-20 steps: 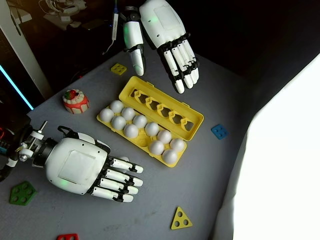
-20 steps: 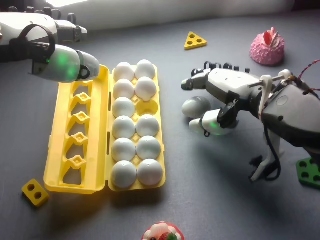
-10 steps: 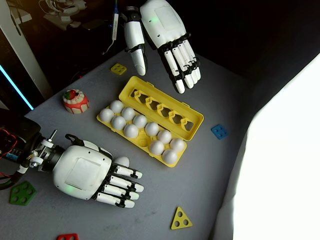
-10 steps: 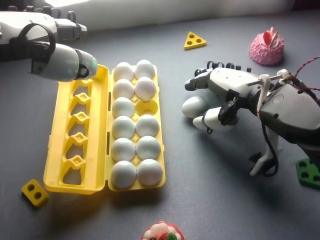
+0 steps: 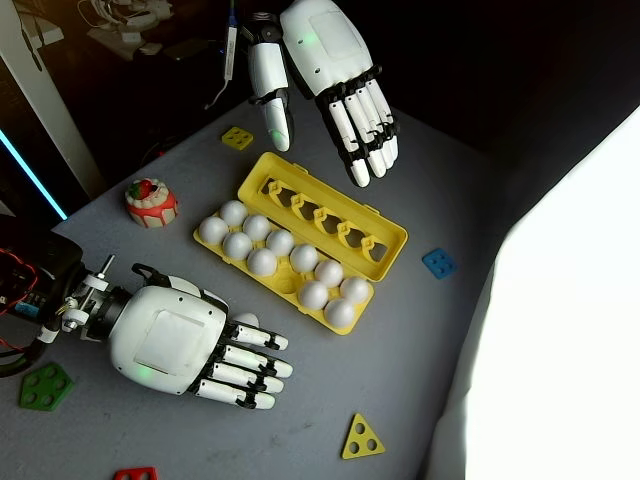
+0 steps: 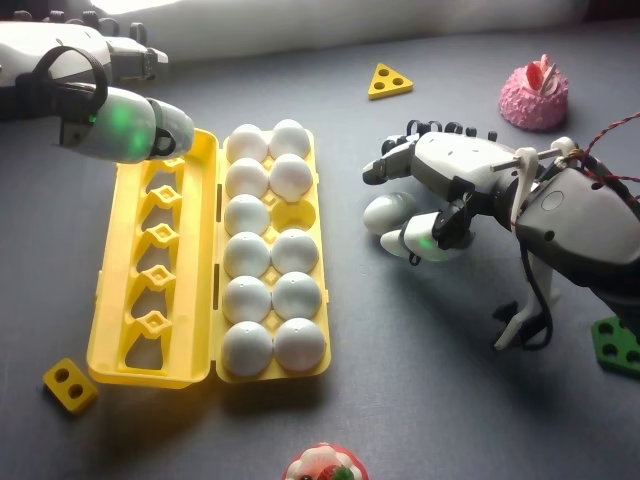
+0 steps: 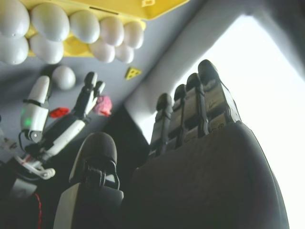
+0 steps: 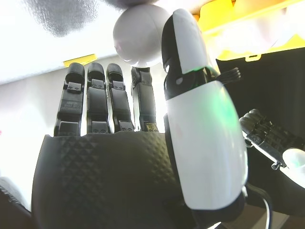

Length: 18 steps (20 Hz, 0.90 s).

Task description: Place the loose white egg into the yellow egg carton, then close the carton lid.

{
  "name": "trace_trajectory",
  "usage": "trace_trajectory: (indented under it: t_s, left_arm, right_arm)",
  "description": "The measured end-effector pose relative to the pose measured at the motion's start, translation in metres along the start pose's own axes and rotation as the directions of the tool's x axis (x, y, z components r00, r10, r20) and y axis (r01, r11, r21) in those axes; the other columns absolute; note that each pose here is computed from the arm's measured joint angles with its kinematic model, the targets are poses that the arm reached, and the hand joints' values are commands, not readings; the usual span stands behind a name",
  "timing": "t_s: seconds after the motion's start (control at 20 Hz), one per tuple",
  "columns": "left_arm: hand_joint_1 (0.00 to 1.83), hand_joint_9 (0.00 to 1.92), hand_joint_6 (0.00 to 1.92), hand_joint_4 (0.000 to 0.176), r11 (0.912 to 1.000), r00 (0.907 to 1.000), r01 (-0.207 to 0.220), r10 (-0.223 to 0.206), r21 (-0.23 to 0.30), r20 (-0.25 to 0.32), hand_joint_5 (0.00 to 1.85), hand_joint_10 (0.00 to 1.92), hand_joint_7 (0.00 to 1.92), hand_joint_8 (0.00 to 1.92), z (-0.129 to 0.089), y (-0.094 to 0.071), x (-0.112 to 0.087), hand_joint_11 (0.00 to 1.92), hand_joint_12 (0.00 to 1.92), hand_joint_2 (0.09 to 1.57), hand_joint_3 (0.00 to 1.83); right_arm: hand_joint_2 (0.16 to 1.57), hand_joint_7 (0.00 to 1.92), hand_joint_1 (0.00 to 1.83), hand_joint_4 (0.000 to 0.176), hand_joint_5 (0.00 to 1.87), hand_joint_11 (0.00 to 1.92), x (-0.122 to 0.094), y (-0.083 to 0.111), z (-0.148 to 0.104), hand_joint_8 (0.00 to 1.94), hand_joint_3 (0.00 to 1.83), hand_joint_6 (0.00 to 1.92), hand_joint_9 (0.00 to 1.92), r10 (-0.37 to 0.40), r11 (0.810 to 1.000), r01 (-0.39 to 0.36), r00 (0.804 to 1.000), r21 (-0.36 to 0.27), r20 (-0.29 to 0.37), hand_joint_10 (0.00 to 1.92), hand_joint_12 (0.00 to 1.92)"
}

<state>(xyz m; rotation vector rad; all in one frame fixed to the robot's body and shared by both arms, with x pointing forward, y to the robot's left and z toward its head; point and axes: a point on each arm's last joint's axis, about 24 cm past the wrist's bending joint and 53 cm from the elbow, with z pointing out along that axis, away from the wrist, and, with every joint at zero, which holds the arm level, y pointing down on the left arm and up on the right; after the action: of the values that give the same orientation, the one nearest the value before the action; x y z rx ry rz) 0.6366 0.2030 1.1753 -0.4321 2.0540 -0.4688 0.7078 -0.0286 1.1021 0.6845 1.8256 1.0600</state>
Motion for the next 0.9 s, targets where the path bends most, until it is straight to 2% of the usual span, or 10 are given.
trace_trajectory:
  t_s: [0.15, 0.2, 0.35, 0.4, 0.45, 0.55, 0.7, 0.75, 0.8, 0.9]
  left_arm:
    - [0.1, 0.07, 0.01, 0.009, 1.0, 1.0, -0.001, 0.001, 0.0, 0.001, 0.11, 0.01, 0.06, 0.01, 0.0, 0.0, -0.0002, 0.0, 0.34, 1.43, 0.0]
    - [0.1, 0.07, 0.0, 0.0, 1.0, 1.0, -0.001, 0.001, 0.0, 0.0, 0.12, 0.01, 0.07, 0.0, 0.0, -0.0002, 0.0, 0.0, 0.32, 1.43, 0.0]
    - [0.02, 0.08, 0.0, 0.007, 1.0, 1.0, -0.001, 0.001, 0.0, 0.001, 0.1, 0.01, 0.06, 0.0, 0.0, 0.0001, -0.0001, 0.0, 0.4, 1.43, 0.0]
    - [0.03, 0.04, 0.01, 0.011, 1.0, 1.0, -0.001, 0.001, 0.0, 0.0, 0.06, 0.01, 0.02, 0.01, 0.0, -0.0002, 0.0, 0.0, 0.23, 1.44, 0.0]
    - [0.01, 0.05, 0.02, 0.007, 1.0, 1.0, 0.0, 0.0, 0.0, 0.0, 0.07, 0.02, 0.03, 0.01, 0.0, -0.0002, 0.0001, 0.0, 0.25, 1.44, 0.0]
    - [0.06, 0.08, 0.02, 0.005, 1.0, 1.0, -0.001, 0.001, 0.001, 0.0, 0.12, 0.02, 0.07, 0.01, 0.0, -0.0003, 0.0, 0.0, 0.44, 1.43, 0.0]
    - [0.02, 0.05, 0.01, 0.015, 1.0, 1.0, 0.0, 0.0, 0.003, 0.002, 0.08, 0.01, 0.04, 0.0, -0.0002, -0.0011, -0.0008, 0.0, 0.23, 1.43, 0.0]
    - [0.04, 0.06, 0.01, 0.014, 1.0, 1.0, 0.002, -0.002, 0.002, 0.002, 0.08, 0.01, 0.05, 0.0, -0.0002, -0.0007, -0.0008, 0.0, 0.28, 1.43, 0.0]
    - [0.05, 0.1, 0.01, 0.014, 1.0, 1.0, 0.002, -0.002, 0.002, 0.001, 0.1, 0.02, 0.07, 0.01, -0.0002, -0.0009, -0.0005, 0.0, 0.44, 1.43, 0.0]
    - [0.07, 0.12, 0.01, 0.018, 1.0, 1.0, 0.001, -0.001, 0.003, 0.002, 0.11, 0.02, 0.08, 0.01, -0.0002, -0.0011, -0.0007, 0.0, 0.52, 1.43, 0.0]
  right_arm:
    - [1.1, 0.12, 1.18, 0.0, 0.6, 0.0, -0.0003, -0.0001, 0.0001, 0.0, 0.0, 0.05, 0.09, 0.0, 1.0, 0.0, 1.0, 0.0, 0.001, 0.0, 0.15]
    - [1.12, 0.12, 1.15, 0.0, 0.59, 0.0, -0.0007, -0.0003, 0.0004, 0.0, 0.01, 0.04, 0.08, 0.0, 1.0, 0.0, 1.0, 0.0, 0.001, 0.0, 0.15]
    - [1.11, 0.22, 1.13, 0.0, 0.8, 0.0, -0.0042, -0.0017, 0.0019, 0.01, 0.0, 0.13, 0.13, -0.002, 1.0, 0.002, 1.0, 0.003, 0.01, 0.01, 0.28]
    - [1.17, 0.29, 1.1, 0.0, 0.82, 0.0, -0.0049, -0.0019, 0.002, 0.01, 0.01, 0.99, 0.13, -0.001, 1.0, 0.001, 1.0, 0.003, 0.012, 0.01, 0.29]
    - [1.17, 0.42, 1.1, 0.0, 0.86, 0.0, -0.0052, -0.0036, 0.0018, 0.04, 0.0, 1.13, 0.17, -0.002, 1.0, 0.002, 1.0, 0.005, 0.014, 0.02, 0.29]
    - [1.17, 0.53, 1.1, 0.0, 0.88, 0.0, -0.0055, -0.0041, 0.0016, 0.03, 0.0, 1.17, 0.22, 0.0, 1.0, 0.0, 1.0, 0.005, 0.017, 0.02, 0.33]
    - [1.16, 0.58, 1.12, 0.0, 0.89, 0.0, -0.006, -0.0045, 0.0016, 0.01, 0.0, 1.15, 0.25, 0.0, 1.0, 0.0, 1.0, 0.006, 0.019, 0.02, 0.37]
    - [1.15, 0.61, 1.13, 0.0, 0.91, 0.0, -0.006, -0.0045, 0.0016, 0.01, 0.0, 1.1, 0.27, 0.0, 1.0, 0.0, 1.0, 0.006, 0.019, 0.02, 0.46]
    - [1.16, 0.59, 1.11, 0.0, 0.89, 0.0, -0.006, -0.0043, 0.0016, 0.0, 0.0, 1.14, 0.25, 0.001, 1.0, -0.001, 1.0, 0.006, 0.019, 0.01, 0.41]
    - [1.17, 0.57, 1.1, 0.0, 0.89, 0.0, -0.0056, -0.0041, 0.0015, 0.0, 0.0, 1.15, 0.25, 0.028, 1.0, -0.028, 1.0, 0.004, 0.014, 0.0, 0.4]
